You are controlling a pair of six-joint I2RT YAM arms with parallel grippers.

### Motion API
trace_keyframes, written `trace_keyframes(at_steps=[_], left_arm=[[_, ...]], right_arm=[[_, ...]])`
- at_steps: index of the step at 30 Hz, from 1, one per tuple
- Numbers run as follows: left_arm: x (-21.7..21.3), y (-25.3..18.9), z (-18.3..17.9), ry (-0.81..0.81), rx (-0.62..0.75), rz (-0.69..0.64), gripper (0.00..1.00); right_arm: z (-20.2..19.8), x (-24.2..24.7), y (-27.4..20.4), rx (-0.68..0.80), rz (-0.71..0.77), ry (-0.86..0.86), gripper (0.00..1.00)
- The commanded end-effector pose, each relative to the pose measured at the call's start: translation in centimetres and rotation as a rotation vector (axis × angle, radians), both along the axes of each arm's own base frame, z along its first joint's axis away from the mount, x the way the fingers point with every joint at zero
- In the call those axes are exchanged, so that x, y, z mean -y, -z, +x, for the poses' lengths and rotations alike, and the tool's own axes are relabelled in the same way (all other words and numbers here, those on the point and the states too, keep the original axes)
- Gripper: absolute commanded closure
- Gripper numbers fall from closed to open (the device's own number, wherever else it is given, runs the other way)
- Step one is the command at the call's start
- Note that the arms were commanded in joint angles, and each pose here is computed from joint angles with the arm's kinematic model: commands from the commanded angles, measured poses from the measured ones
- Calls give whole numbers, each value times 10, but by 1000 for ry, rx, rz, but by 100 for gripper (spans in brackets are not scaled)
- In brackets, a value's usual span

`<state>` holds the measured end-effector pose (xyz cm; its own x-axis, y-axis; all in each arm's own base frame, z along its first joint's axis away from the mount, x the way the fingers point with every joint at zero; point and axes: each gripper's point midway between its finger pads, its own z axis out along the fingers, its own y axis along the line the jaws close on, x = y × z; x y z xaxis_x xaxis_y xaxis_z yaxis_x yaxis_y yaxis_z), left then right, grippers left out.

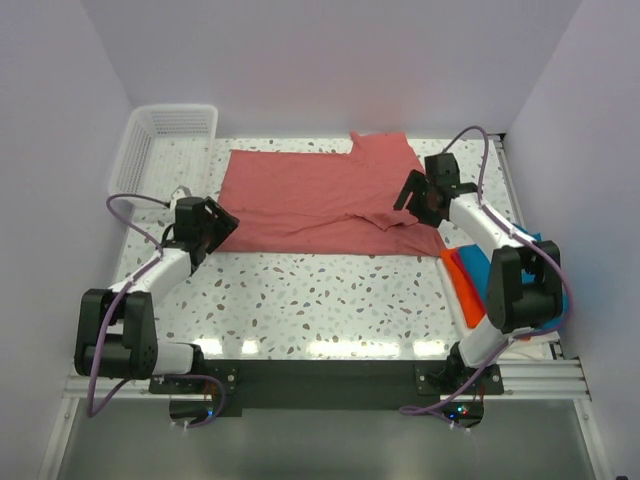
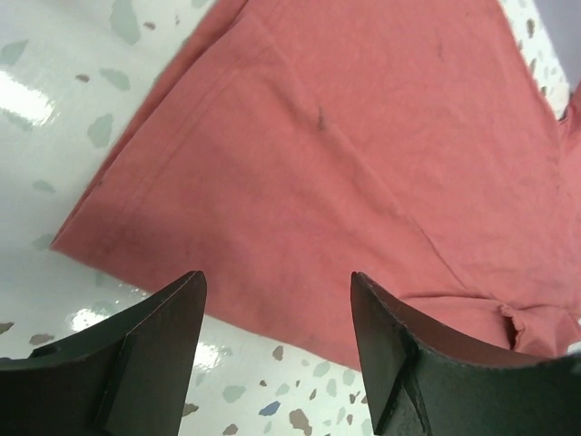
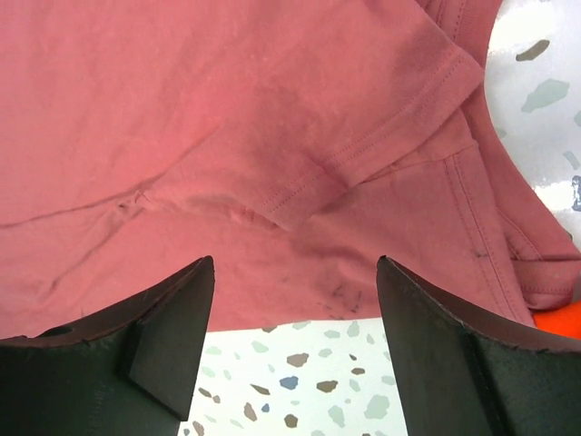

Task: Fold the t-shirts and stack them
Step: Fold the tshirt

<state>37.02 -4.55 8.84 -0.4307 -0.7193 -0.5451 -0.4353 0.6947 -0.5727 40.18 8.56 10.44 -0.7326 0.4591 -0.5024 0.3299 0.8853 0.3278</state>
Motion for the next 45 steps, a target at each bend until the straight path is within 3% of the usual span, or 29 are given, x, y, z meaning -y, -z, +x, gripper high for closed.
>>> trace_keyframes(at_steps=[1,20,24,28,32,40,42,44,45], left_arm=[[-6,4,-3,-46,13,15,31],[-13,39,-10,-76,-48,37,35],[-13,41,-10,-80,-52,41,36],[-15,40,-10,-86,-54,50,36],[-17,43,-12,-91,-62,55,37],[-18,49,-14,-96,-82,62,38],[-18,48,-13,-94,-82,62,38],[-18,48,-14,-92,-85,67,38],[-19,47,-14,-92,-82,69,38]], right_arm=[[14,-1,3,43,-36,15,25],[36,-32,47,35,10,47,34],[47,-35,52,39,8,63,46],[60,-33,47,51,-9,84,79],[81,-36,31,71,-24,74,93],[106,-43,32,53,-55,25,94],[117,-46,36,52,-67,3,89],[125,-49,35,44,-76,-18,77],[125,-48,43,24,-91,-34,66]])
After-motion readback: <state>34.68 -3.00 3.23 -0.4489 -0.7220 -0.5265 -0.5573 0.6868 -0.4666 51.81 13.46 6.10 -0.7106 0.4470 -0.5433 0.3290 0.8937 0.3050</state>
